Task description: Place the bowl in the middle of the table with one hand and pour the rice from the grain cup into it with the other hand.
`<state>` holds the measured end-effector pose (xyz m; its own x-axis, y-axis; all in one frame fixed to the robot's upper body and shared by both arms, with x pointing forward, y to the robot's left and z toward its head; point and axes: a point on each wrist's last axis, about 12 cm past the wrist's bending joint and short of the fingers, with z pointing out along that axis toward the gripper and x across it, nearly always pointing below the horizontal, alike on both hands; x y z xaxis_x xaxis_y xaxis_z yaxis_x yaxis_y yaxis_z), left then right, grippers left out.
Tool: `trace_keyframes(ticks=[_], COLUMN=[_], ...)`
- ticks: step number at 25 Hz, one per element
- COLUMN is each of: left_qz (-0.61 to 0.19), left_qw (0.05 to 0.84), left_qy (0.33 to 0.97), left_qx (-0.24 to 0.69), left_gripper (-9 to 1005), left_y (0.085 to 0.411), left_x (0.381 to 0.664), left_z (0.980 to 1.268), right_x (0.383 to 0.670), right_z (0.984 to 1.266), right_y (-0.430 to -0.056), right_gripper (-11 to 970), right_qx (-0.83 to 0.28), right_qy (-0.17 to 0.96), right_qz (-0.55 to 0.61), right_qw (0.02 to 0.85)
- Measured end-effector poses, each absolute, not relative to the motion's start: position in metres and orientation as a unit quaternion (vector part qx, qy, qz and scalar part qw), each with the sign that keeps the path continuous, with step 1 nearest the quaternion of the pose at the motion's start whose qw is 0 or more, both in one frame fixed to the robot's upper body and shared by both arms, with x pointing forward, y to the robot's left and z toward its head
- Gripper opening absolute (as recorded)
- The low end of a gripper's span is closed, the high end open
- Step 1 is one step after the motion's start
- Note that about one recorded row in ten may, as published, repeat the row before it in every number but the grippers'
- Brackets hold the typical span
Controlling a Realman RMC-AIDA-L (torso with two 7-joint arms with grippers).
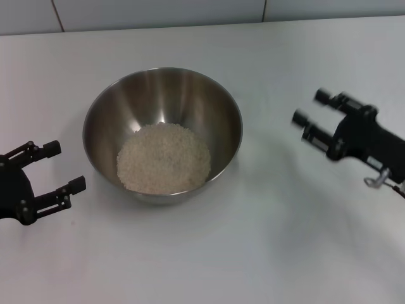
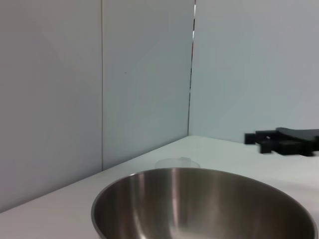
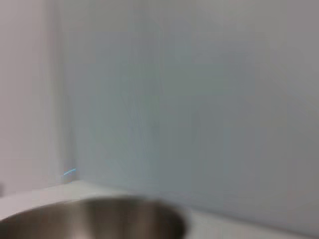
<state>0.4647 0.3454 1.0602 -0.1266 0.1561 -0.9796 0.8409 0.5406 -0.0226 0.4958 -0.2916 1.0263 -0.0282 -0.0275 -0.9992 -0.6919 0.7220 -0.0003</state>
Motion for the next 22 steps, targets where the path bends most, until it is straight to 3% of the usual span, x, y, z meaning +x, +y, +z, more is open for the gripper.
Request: trace_keyframes(ticks=[4,13,17,22], left_qz=[-0.311,-0.313,-0.316,-0.318], left_qw=[0.551,0.551,0.550,0.549], left_qy=[0.683,0.684,0.685,0.685], left_qx=[0.365,0.362,0.358,0.357], left_gripper=[812,812,812,813], left_y=[0.345,0.343,0.343,0.343], left_x=[0.465,0.464,0.462,0.461], left_z=[1.060,1.059,1.057,1.056], right_x=[0.498,0.502,0.504,0.510], right_z=[1.034,1.041,1.051,1.055], right_y=[-0.296,-0.297,-0.299,-0.293], right_gripper=[614,614,615,734], right_qx=[-0.335,-0.333,-0.356,-0.373], right_qy=[0.671,0.673,0.678,0.689], right_qz=[0.303,0.323,0.365,0.368], right_qw=[0.588,0.576,0.529,0.501])
